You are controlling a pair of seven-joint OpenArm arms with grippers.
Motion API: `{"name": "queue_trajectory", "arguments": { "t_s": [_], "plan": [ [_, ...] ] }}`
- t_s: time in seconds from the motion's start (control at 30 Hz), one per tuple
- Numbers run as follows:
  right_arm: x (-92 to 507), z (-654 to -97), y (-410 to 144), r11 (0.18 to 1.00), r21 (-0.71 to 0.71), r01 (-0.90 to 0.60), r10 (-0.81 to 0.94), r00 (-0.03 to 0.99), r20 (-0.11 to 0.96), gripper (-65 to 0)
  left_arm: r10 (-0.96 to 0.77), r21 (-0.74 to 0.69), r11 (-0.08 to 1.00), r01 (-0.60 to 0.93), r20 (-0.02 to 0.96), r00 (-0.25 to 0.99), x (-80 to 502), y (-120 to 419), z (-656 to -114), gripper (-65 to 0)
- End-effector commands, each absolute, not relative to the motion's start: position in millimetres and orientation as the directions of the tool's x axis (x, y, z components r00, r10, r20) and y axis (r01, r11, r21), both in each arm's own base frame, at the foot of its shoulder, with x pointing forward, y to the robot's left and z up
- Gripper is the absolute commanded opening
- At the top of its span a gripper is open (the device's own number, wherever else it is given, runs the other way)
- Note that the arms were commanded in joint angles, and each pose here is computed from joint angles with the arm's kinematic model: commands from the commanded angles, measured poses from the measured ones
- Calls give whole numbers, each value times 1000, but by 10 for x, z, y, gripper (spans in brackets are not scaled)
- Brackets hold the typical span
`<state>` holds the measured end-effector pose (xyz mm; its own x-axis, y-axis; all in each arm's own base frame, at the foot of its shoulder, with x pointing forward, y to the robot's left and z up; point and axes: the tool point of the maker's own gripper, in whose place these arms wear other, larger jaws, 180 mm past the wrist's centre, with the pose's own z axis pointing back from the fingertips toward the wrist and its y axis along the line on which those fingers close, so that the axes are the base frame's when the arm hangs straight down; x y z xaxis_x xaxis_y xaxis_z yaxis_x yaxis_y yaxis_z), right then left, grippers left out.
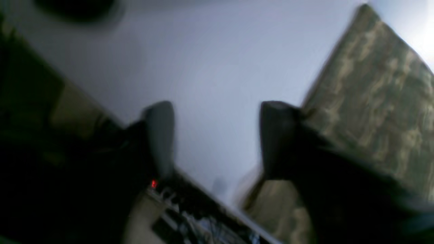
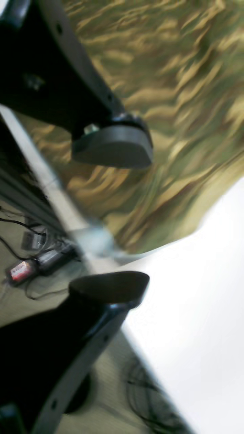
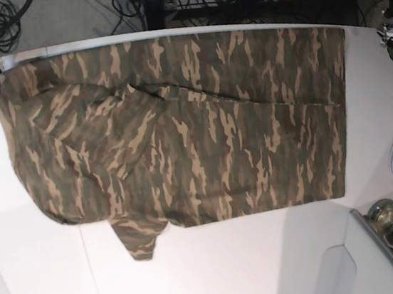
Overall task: Layout the t-shirt on the table in an organized manner, then fold the t-shirt properly
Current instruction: 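Move the right gripper inward and grasp the shirt fabric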
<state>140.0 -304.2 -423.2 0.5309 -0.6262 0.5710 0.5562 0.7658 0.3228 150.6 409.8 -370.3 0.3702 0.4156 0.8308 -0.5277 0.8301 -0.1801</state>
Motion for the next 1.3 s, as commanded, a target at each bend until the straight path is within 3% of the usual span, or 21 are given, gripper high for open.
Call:
{"name": "queue_trajectory", "arguments": {
  "t_s": [0.0, 0.03, 0.07, 0.23, 0.33, 0.4, 0.57, 0.77, 1.13, 1.27],
  "plan": [
    [1541, -4039, -3088, 791, 322, 521, -589, 505, 630, -267, 394, -182, 852, -492, 840, 372, 1572, 3993, -3655, -515],
    [1578, -3989, -3058, 805, 317, 502, -571, 512, 642, -303, 390, -188, 865, -466, 836, 386, 1632, 3893, -3678, -624],
    [1623, -3975, -2978, 821, 318, 475, -555, 529, 642, -350, 395, -206, 877, -434, 824, 406, 1706, 3742, -3750, -650],
    [1821, -4165, -2077, 890, 385, 245, -437, 696, 569, -650, 411, -283, 909, -307, 736, 539, 1847, 3079, -4214, -650],
    [1856, -4243, -1442, 887, 450, 100, -354, 773, 526, -626, 425, -318, 905, -283, 703, 570, 1902, 2895, -4375, -650],
    [1872, -4255, -1097, 872, 489, 26, -309, 803, 510, -642, 433, -323, 901, -288, 688, 583, 1908, 2874, -4459, -650],
    [1775, -4484, -631, 829, 559, -23, -261, 868, 422, -644, 343, -214, 938, -274, 699, 627, 1914, 2932, -4615, -650],
    [1707, -4688, -430, 803, 595, -17, -242, 904, 352, -644, 330, -190, 941, -281, 706, 627, 1860, 2925, -4725, -650],
    [2055, -4628, -428, 798, 601, -38, -254, 884, 393, -644, 344, -196, 936, -293, 691, 636, 1817, 2929, -4801, -650],
    [2191, -4696, -465, 800, 600, 16, -292, 883, 366, -644, 345, -196, 935, -295, 692, 634, 1821, 2939, -4796, -650]
  ]
}}
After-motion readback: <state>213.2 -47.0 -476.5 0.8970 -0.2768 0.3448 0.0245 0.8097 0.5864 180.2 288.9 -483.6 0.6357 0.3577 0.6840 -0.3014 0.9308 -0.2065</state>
